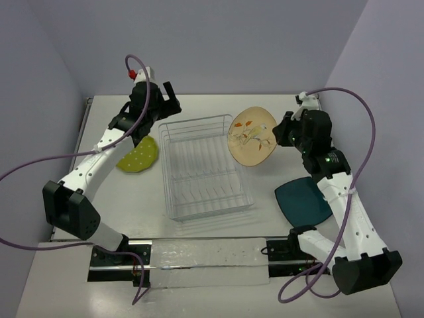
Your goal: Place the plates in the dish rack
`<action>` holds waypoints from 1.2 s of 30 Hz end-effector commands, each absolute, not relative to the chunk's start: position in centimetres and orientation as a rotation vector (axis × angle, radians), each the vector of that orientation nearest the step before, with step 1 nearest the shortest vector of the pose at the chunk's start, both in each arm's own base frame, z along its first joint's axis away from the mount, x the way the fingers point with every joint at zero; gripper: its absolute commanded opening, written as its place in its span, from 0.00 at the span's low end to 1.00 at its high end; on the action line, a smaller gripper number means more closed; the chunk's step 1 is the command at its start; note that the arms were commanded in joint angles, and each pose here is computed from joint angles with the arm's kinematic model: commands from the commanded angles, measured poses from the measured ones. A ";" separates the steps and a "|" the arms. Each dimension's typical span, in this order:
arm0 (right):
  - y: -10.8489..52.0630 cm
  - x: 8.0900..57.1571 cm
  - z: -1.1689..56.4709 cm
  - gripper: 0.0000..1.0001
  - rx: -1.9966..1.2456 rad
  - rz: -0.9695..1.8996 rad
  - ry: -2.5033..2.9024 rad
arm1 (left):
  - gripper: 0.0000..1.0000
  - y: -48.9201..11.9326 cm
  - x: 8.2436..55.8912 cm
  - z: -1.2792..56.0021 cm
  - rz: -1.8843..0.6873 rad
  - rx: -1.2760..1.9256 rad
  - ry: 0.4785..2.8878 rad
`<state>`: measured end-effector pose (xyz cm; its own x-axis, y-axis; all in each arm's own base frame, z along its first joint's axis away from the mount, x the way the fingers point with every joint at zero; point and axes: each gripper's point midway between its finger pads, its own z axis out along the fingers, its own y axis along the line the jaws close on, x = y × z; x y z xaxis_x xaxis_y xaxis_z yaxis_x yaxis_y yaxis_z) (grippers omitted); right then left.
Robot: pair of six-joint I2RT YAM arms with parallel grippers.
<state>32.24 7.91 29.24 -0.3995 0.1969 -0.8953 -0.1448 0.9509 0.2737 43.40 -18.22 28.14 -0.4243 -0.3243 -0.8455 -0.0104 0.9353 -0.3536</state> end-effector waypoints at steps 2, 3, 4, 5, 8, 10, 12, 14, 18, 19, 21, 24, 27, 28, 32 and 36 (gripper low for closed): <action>8.7 32.0 36.3 0.00 -0.003 0.247 1.758 | 0.99 -15.6 42.3 30.7 -0.306 -0.361 1.885; 9.5 31.8 36.2 0.00 -0.032 0.235 1.769 | 0.99 -15.4 42.0 30.9 -0.310 -0.369 1.876; 9.9 31.5 36.1 0.00 -0.049 0.223 1.780 | 0.99 -15.3 41.9 30.9 -0.310 -0.377 1.871; 10.3 31.4 36.0 0.00 -0.058 0.213 1.785 | 0.99 -15.1 41.8 30.9 -0.308 -0.386 1.869; 11.5 30.8 35.5 0.00 -0.098 0.156 1.813 | 1.00 -14.4 41.3 30.8 -0.291 -0.417 1.856; 12.1 30.6 35.1 0.00 -0.117 0.086 1.839 | 0.99 -14.0 40.9 30.6 -0.291 -0.428 1.851; 12.3 30.5 34.8 0.00 -0.123 0.020 1.851 | 0.99 -13.9 40.5 30.3 -0.292 -0.434 1.853; 12.5 30.5 34.6 0.00 -0.125 -0.023 1.855 | 0.99 -13.7 40.3 30.1 -0.297 -0.442 1.850; 13.2 30.6 34.7 0.00 -0.154 -0.129 1.856 | 0.99 -13.2 39.6 29.5 -0.288 -0.463 1.853; 13.3 30.5 34.7 0.00 -0.162 -0.153 1.855 | 0.99 -13.0 39.5 29.5 -0.286 -0.468 1.852; 13.8 30.4 34.4 0.00 -0.188 -0.214 1.860 | 0.99 -12.7 39.2 29.4 -0.278 -0.479 1.849; 14.9 30.4 33.1 0.00 -0.239 -0.254 1.886 | 0.99 -12.4 38.7 29.4 -0.284 -0.491 1.836; 15.9 30.2 32.1 0.00 -0.291 -0.265 1.902 | 0.99 -12.1 38.4 29.2 -0.287 -0.499 1.837; 16.2 30.1 31.9 0.00 -0.303 -0.263 1.907 | 0.99 -12.1 38.3 29.1 -0.286 -0.501 1.836; 17.3 29.5 30.8 0.00 -0.364 -0.272 1.927 | 0.99 -11.7 38.1 28.8 -0.279 -0.519 1.837; 17.8 28.9 28.9 0.00 -0.421 -0.388 1.958 | 0.99 -11.7 37.9 28.8 -0.282 -0.524 1.835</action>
